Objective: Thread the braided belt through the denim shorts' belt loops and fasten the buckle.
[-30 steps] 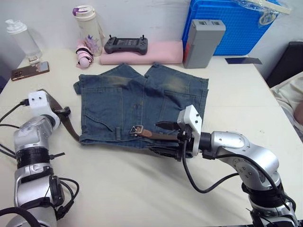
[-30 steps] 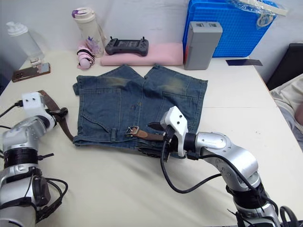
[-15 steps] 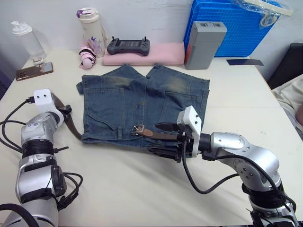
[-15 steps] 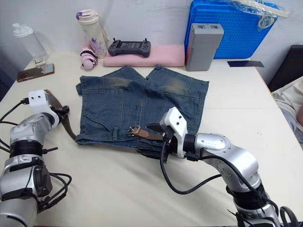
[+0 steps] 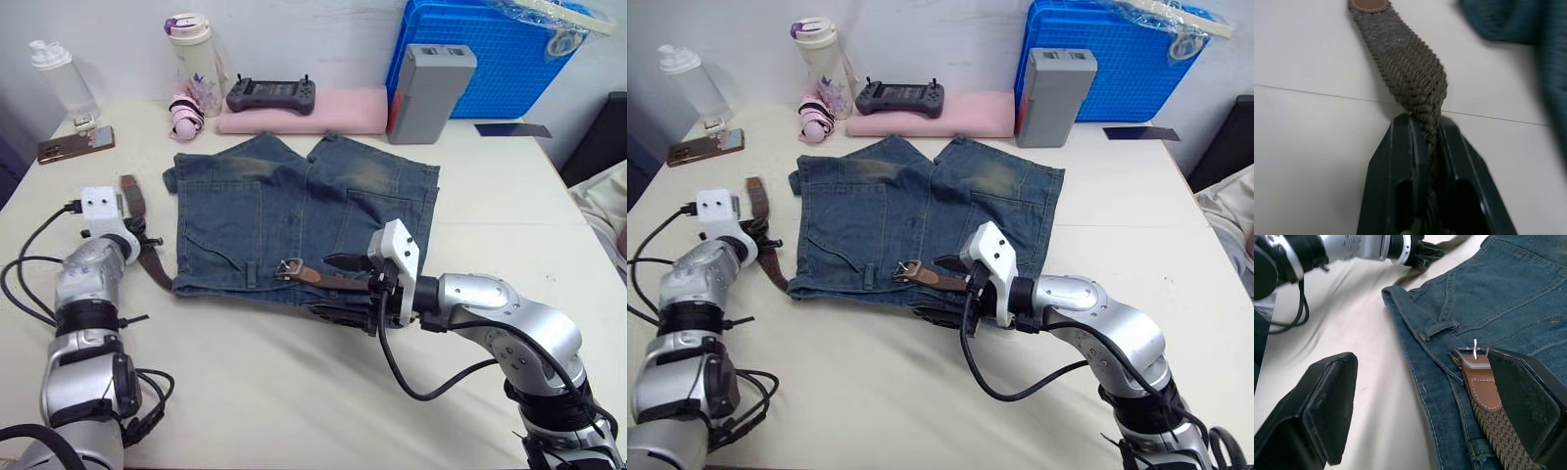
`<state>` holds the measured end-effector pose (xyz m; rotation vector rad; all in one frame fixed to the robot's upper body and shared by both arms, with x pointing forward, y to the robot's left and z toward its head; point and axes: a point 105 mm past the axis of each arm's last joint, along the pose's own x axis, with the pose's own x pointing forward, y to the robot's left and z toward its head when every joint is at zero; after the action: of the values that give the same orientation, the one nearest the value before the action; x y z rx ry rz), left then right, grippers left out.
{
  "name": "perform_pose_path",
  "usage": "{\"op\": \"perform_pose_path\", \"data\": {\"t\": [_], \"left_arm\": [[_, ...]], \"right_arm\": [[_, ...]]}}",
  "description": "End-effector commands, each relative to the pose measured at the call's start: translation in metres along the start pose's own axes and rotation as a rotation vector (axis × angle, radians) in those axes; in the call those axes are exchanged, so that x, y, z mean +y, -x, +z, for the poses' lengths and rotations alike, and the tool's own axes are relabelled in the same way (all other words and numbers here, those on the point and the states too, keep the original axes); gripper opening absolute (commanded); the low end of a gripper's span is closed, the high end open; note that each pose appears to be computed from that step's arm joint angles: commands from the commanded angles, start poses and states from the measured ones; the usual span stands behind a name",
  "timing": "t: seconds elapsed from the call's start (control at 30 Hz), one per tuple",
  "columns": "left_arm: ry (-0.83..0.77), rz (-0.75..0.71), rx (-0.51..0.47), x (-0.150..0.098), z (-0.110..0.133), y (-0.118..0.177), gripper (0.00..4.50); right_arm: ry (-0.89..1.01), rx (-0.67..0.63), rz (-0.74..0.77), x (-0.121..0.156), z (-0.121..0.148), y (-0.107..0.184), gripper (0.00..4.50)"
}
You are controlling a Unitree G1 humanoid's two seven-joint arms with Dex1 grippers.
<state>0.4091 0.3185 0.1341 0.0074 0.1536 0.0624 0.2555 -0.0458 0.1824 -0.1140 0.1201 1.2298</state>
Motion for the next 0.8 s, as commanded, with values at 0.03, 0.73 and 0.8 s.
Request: {"op": "perform_pose_path", "data": {"t": [0.03,0.73,0.8], "left_arm": [[-0.129,-0.126,-0.294,-0.026,0.061,0.019,0.02],[-0.245,-1.232,-0.189,-0.158,0.066,0.154,0.02],[-0.159,-1.309,-0.115,-0.154,0.066,0.157,0.02]], "right_arm": [[0.054,-0.033,-0.015,0.002,0.012,0.009,4.50],[0.583,0.054,-0.148,-0.035,0.017,-0.007,4.50],[0.756,0.026,-0.220,-0.041,0.017,-0.019,4.50]]}}
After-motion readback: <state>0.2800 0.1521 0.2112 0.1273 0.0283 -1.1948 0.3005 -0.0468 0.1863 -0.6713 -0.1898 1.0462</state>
